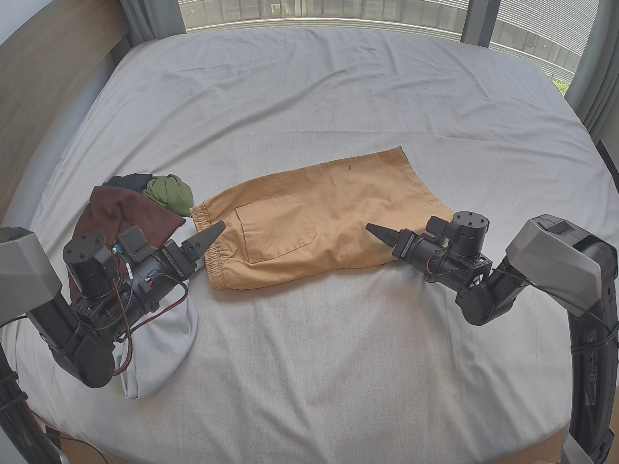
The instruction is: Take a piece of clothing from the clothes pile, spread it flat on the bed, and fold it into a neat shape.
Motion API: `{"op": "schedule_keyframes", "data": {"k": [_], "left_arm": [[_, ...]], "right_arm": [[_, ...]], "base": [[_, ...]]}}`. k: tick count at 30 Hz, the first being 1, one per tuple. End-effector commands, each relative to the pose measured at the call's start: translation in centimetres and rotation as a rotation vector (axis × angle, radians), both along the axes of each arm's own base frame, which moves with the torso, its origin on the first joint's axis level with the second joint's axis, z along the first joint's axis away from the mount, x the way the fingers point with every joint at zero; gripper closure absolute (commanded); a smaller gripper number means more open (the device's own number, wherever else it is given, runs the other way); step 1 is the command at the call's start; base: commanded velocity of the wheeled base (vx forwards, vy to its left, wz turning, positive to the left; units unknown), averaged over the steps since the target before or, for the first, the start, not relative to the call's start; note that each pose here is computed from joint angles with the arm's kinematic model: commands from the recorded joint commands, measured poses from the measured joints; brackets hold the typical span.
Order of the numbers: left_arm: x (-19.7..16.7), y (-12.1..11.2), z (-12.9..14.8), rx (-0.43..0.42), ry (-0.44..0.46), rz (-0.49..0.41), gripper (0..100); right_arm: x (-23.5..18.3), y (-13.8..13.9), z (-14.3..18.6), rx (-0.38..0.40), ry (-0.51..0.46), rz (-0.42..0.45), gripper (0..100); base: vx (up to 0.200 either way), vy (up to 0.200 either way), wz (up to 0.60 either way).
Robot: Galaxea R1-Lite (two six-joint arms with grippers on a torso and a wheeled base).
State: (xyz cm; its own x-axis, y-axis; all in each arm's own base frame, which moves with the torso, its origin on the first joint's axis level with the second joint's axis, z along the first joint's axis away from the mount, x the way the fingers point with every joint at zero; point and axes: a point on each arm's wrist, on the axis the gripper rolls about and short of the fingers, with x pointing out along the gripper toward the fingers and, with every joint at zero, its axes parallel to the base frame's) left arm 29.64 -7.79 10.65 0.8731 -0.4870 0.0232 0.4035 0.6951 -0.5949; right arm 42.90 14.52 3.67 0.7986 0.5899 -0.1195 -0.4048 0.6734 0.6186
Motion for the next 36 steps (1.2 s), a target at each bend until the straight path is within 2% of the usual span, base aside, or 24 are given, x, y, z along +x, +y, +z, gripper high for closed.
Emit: {"op": "schedule_keyframes", "data": {"k": [1,2,3,8,23,36], "left_arm": [[0.0,0.0,-0.1,0.0,0.003,-0.001,0],[0.0,0.0,-0.1,0.0,0.003,-0.001,0],[0.0,0.0,-0.1,0.001,0.004,-0.001,0],[0.2,0.0,-0.3,0.003,0.008,0.003,0],[0.2,0.0,-0.4,0.002,0.012,0.006,0],[0.3,0.0,-0.3,-0.001,0.009,0.007,0]], "right_arm": [[-0.1,0.2,-0.7,-0.005,0.019,0.007,0],[-0.1,0.2,-0.7,-0.005,0.019,0.007,0],[-0.1,0.2,-0.7,-0.006,0.021,0.004,100],[-0.2,0.3,-0.8,-0.012,0.021,-0.023,100],[-2.8,0.3,0.8,-0.025,0.035,-0.003,100],[-8.1,-1.8,0.9,-0.167,0.087,0.017,100]], "base": [[0.0,0.0,0.0],[0.0,0.0,0.0],[0.0,0.0,0.0],[0.0,0.0,0.0],[0.0,0.0,0.0],[0.0,0.0,0.0]]}}
